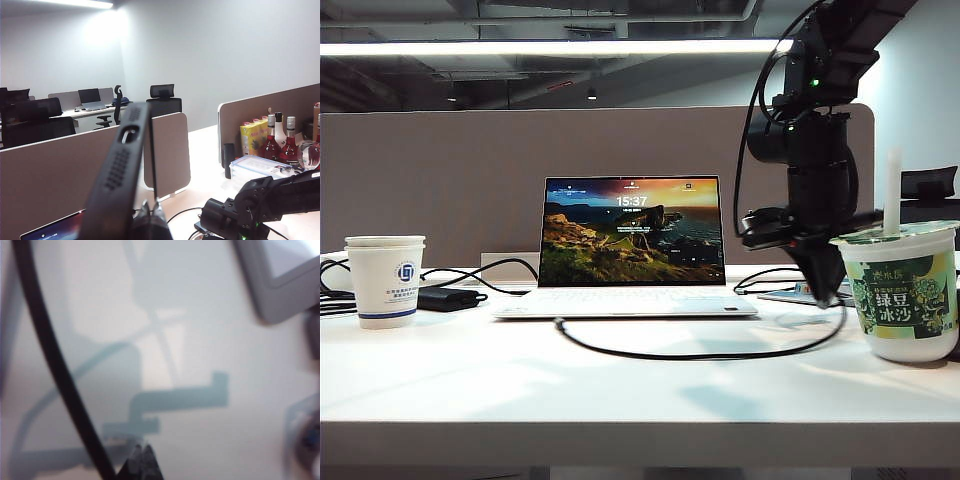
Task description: Pick up the black phone, pick up the charger plug, insert the charger plug into the phone's charging port, and finally place the connected phone back on the desk.
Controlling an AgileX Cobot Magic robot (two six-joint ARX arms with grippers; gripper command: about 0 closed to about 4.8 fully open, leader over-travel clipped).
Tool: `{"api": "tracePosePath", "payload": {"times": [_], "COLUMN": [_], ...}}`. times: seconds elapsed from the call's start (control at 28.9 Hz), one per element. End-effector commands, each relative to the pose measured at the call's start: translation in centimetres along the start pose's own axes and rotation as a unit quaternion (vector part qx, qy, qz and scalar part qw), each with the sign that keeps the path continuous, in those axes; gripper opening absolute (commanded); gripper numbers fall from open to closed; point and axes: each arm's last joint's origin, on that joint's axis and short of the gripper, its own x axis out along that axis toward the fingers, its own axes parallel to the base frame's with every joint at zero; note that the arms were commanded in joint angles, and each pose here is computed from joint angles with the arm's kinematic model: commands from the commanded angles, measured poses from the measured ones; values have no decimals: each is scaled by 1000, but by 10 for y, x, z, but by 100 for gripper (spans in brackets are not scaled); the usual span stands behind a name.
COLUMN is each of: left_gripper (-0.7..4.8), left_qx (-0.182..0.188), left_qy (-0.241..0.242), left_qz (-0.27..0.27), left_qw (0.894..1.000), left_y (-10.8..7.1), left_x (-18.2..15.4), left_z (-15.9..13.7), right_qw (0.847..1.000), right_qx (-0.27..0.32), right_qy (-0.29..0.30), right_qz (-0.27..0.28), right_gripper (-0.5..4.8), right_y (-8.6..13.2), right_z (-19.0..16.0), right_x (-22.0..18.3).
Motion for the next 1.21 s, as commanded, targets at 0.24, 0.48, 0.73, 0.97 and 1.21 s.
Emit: {"api": "tracePosePath", "payload": {"times": [0.24, 0.48, 0.73, 0.97, 1.21], "left_gripper": [-7, -7, -7, -7, -7], "left_qx": [3, 3, 3, 3, 3], "left_qy": [-26, -26, -26, -26, -26], "left_qz": [1, 1, 3, 3, 2], "left_qw": [1000, 1000, 1000, 1000, 1000], "left_y": [0, 0, 0, 1, 0], "left_x": [-2, -2, -2, -2, -2], "left_z": [8, 8, 8, 8, 8], "right_qw": [992, 975, 944, 880, 803], "right_qx": [-82, -89, -87, -101, -118], "right_qy": [-81, -198, -319, -459, -559], "right_qz": [-56, -42, 9, 74, 171], "right_gripper": [-3, -2, -2, -2, -2], "right_y": [-8, -10, -15, -20, -19], "right_z": [10, 25, 28, 24, 23], "right_x": [-29, -57, -109, -171, -207]}}
